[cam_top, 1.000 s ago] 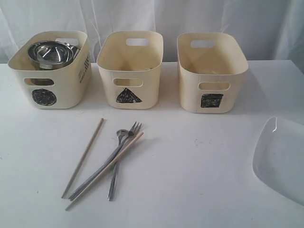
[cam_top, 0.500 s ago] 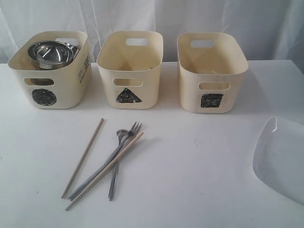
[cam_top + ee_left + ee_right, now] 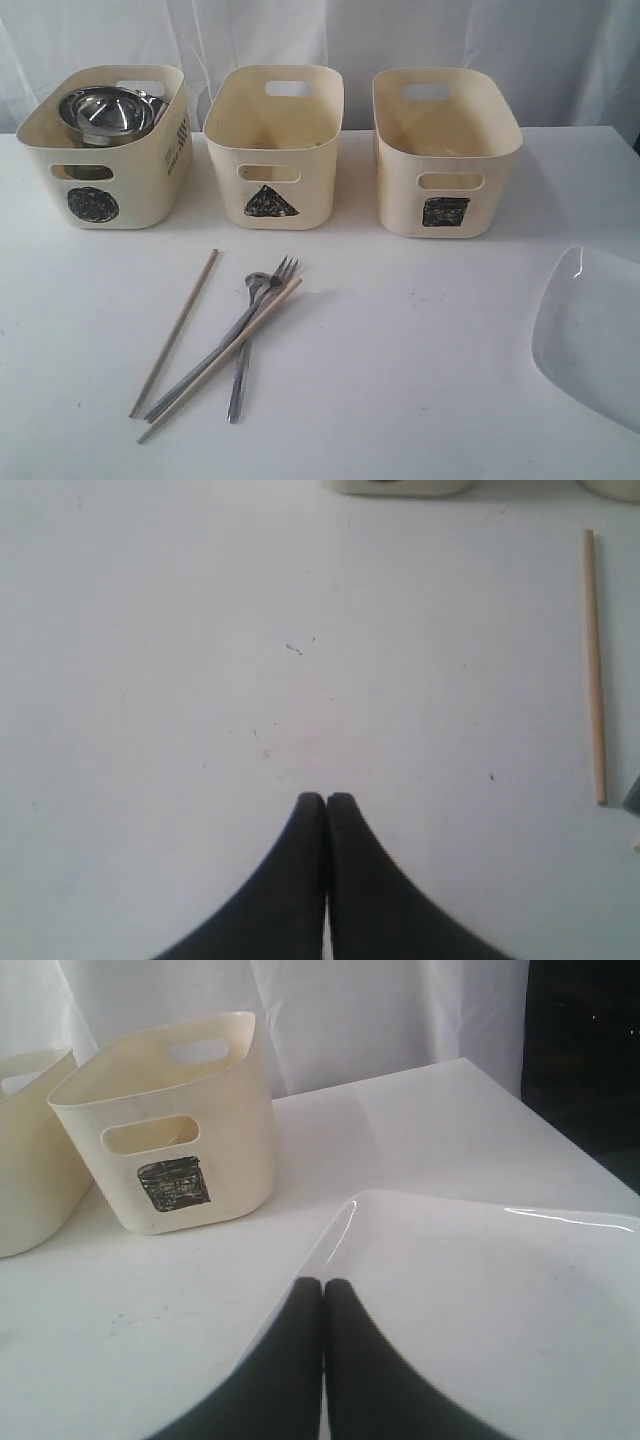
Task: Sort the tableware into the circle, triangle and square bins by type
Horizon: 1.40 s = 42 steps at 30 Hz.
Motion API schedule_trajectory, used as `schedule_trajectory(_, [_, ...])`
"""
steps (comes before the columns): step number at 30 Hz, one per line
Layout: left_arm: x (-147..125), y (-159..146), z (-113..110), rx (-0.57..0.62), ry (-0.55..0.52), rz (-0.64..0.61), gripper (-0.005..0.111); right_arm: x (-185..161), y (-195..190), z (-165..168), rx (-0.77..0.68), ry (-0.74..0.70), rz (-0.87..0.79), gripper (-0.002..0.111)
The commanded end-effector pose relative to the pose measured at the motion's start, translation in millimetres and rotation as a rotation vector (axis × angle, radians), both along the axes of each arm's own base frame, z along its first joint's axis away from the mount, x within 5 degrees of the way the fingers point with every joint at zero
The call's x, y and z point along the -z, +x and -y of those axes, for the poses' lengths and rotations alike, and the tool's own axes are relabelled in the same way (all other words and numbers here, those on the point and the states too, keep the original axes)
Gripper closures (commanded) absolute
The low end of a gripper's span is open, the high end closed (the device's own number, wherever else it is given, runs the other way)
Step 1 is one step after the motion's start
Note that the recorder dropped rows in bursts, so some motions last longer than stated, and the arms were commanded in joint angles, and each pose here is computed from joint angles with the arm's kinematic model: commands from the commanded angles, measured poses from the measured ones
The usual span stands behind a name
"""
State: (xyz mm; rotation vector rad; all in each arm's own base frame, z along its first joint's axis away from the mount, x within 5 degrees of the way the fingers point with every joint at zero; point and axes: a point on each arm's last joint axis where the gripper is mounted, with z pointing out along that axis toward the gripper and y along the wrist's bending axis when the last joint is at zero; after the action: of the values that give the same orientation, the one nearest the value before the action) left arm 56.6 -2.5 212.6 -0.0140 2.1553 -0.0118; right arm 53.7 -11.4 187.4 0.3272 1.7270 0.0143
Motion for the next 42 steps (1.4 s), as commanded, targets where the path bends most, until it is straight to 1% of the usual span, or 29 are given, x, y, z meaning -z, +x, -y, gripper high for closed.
schedule_trajectory(1, [3.3, -0.8, 0.0, 0.003, 0.007, -0.01, 0.107, -1.9, 0.3, -0.4, -0.008, -0.007, 0.01, 0.108])
schedule_trajectory(4, [7.9, 2.3, -1.4, -0.009, 0.014, 0.034, 0.107, -1.9, 0.3, -0.4, -0.008, -0.007, 0.01, 0.108])
schedule_trajectory(5, [12.7, 2.4, -1.5, -0.012, 0.009, 0.026, 0.107, -1.9, 0.3, -0.4, -0.008, -0.007, 0.01, 0.108])
schedule_trajectory(8, [34.9, 2.4, -1.8, -0.03, -0.013, 0.021, 0.107, -1.9, 0.3, -0.4, -0.008, -0.007, 0.01, 0.108])
schedule_trajectory(10, [52.4, 0.6, -1.2, -0.052, -0.055, 0.025, 0.107, -1.9, 0.3, -0.4, -0.008, -0.007, 0.01, 0.108])
schedule_trajectory(11, [56.8, 0.2, -0.7, -0.059, -0.074, 0.042, 0.107, -1.9, 0.3, -0.4, -0.008, -0.007, 0.01, 0.108])
schedule_trajectory(12, [54.3, 0.7, -0.6, -0.059, -0.077, 0.077, 0.107, -1.9, 0.3, -0.4, -0.008, -0.007, 0.01, 0.108])
schedule_trajectory(14, [52.4, 0.4, -1.4, -0.022, 0.006, 0.107, 0.107, -1.9, 0.3, -0.4, -0.008, -0.007, 0.01, 0.108])
schedule_trajectory(17, [51.1, -0.6, -1.6, 0.02, 0.088, 0.13, 0.107, -1.9, 0.3, -0.4, -0.008, -0.007, 0.01, 0.108])
schedule_trajectory(18, [50.6, -0.7, -1.7, 0.024, 0.101, 0.137, 0.107, -1.9, 0.3, -0.4, -0.008, -0.007, 0.01, 0.108])
schedule_trajectory(25, [47.9, -1.7, -1.9, 0.021, 0.111, 0.18, 0.107, -1.9, 0.3, -0.4, -0.008, -0.007, 0.01, 0.108])
schedule_trajectory(30, [43.2, -3.6, -2.0, 0.014, 0.121, 0.257, 0.107, -1.9, 0.3, -0.4, -0.008, -0.007, 0.01, 0.108])
schedule_trajectory(40, [43.1, -3.6, -1.9, 0.016, 0.121, 0.257, 0.107, -2.2, 0.3, -0.3, -0.009, -0.013, 0.012, 0.108])
schedule_trajectory(42, [43.1, -3.6, -1.9, 0.016, 0.121, 0.257, 0.107, -5.9, 1.0, -0.9, -0.016, -0.019, 0.053, 0.108])
